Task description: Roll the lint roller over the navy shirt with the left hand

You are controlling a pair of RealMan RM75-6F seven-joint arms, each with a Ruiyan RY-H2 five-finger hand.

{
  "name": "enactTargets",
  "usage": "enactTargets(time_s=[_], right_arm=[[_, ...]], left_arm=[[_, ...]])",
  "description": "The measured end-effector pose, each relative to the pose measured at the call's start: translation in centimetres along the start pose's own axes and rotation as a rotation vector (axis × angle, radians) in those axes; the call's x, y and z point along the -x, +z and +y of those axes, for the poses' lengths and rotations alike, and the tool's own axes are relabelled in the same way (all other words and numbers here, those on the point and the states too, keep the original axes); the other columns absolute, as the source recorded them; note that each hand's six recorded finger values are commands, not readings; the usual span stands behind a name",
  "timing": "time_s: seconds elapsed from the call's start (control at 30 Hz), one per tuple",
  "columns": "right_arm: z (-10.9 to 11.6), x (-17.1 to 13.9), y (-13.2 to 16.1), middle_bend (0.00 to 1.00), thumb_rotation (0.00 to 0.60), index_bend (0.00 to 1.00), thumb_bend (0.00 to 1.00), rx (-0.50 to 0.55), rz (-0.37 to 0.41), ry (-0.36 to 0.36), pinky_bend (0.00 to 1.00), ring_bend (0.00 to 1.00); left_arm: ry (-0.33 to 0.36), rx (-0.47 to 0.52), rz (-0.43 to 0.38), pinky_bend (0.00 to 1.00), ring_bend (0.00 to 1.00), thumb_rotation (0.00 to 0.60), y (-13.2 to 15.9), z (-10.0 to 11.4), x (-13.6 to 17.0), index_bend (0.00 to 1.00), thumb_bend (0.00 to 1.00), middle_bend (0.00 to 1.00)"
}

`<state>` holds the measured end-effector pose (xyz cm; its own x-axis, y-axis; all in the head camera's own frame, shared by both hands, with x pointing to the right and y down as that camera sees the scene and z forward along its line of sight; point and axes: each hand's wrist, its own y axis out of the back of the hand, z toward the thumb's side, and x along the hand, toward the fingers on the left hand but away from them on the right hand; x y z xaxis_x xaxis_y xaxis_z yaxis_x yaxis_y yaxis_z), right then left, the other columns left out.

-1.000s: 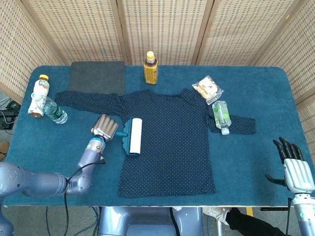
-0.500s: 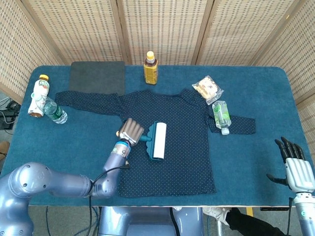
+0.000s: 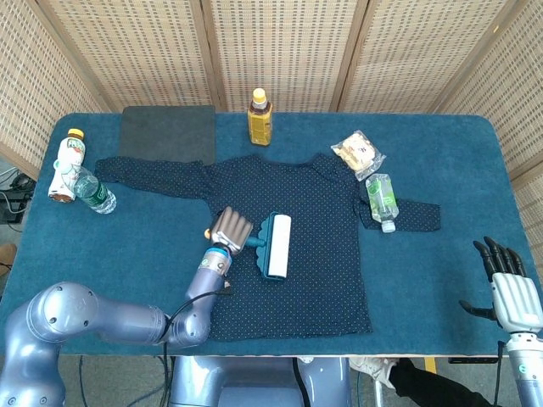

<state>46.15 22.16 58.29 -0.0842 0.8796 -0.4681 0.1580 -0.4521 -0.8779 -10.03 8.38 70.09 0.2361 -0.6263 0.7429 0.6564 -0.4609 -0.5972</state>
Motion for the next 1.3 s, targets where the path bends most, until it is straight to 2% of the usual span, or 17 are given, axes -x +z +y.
enactTargets(time_s=[0.3, 0.47, 0.67, 0.77, 0.9, 0.97, 1.0, 1.07, 1.13, 1.17, 1.2, 1.3], right_arm=[[-0.2, -0.1, 0.5, 0.00, 0.600, 0.01, 0.15, -0.012, 0.013, 0.003, 0.00, 0.00], [-0.4, -0.3, 1.2, 0.00, 0.600, 0.01, 0.15, -0.023, 0.035, 0.005, 0.00, 0.00], [-0.6, -0.7, 2.0, 0.00, 0.600, 0.01, 0.15, -0.031, 0.059, 0.005, 0.00, 0.00], [-0.5, -0.8, 2.4, 0.00, 0.600, 0.01, 0.15, -0.032, 0.069, 0.002, 0.00, 0.00], [-0.4, -1.0, 2.7, 0.00, 0.600, 0.01, 0.15, -0.036, 0.079, -0.005, 0.00, 0.00], [-0.4, -1.1, 2.7, 0.00, 0.600, 0.01, 0.15, -0.035, 0.079, -0.007, 0.00, 0.00], [-0.4, -1.1, 2.7, 0.00, 0.600, 0.01, 0.15, -0.035, 0.078, -0.008, 0.00, 0.00], [-0.3, -1.1, 2.7, 0.00, 0.600, 0.01, 0.15, -0.036, 0.077, -0.010, 0.00, 0.00], [-0.2, -1.1, 2.7, 0.00, 0.600, 0.01, 0.15, -0.035, 0.078, -0.014, 0.00, 0.00], [-0.2, -1.1, 2.8, 0.00, 0.600, 0.01, 0.15, -0.034, 0.079, -0.014, 0.00, 0.00], [-0.2, -1.1, 2.8, 0.00, 0.600, 0.01, 0.15, -0.034, 0.080, -0.015, 0.00, 0.00], [-0.2, -1.2, 2.8, 0.00, 0.600, 0.01, 0.15, -0.037, 0.081, -0.014, 0.00, 0.00]], left_arm=[[-0.021, 0.009, 0.047, 0.72, 0.70, 0.600, -4.5, -2.7, 1.3, 0.88, 0.87, 0.87], [-0.026, 0.048, 0.069, 0.72, 0.70, 0.600, -7.5, -4.4, 2.7, 0.88, 0.86, 0.87], [0.011, 0.090, 0.092, 0.72, 0.70, 0.600, -11.3, -5.6, 4.5, 0.88, 0.85, 0.86], [0.026, 0.122, 0.087, 0.71, 0.69, 0.600, -12.2, -6.3, 5.1, 0.87, 0.81, 0.85], [0.031, 0.139, 0.088, 0.62, 0.64, 0.600, -13.2, -7.2, 5.6, 0.84, 0.72, 0.77], [0.029, 0.130, 0.097, 0.56, 0.60, 0.600, -13.9, -7.8, 5.9, 0.78, 0.67, 0.70], [0.028, 0.125, 0.102, 0.51, 0.54, 0.600, -14.1, -8.0, 5.9, 0.70, 0.62, 0.63], [0.026, 0.112, 0.110, 0.40, 0.39, 0.600, -14.4, -8.3, 6.0, 0.51, 0.53, 0.42], [0.013, 0.098, 0.119, 0.23, 0.14, 0.600, -14.6, -8.7, 6.0, 0.26, 0.41, 0.13], [0.006, 0.099, 0.123, 0.18, 0.08, 0.600, -14.6, -8.9, 6.0, 0.20, 0.38, 0.06], [-0.002, 0.102, 0.127, 0.11, 0.02, 0.600, -14.6, -9.1, 6.0, 0.13, 0.35, 0.01], [-0.013, 0.118, 0.131, 0.02, 0.00, 0.600, -14.5, -9.6, 5.9, 0.05, 0.31, 0.00]])
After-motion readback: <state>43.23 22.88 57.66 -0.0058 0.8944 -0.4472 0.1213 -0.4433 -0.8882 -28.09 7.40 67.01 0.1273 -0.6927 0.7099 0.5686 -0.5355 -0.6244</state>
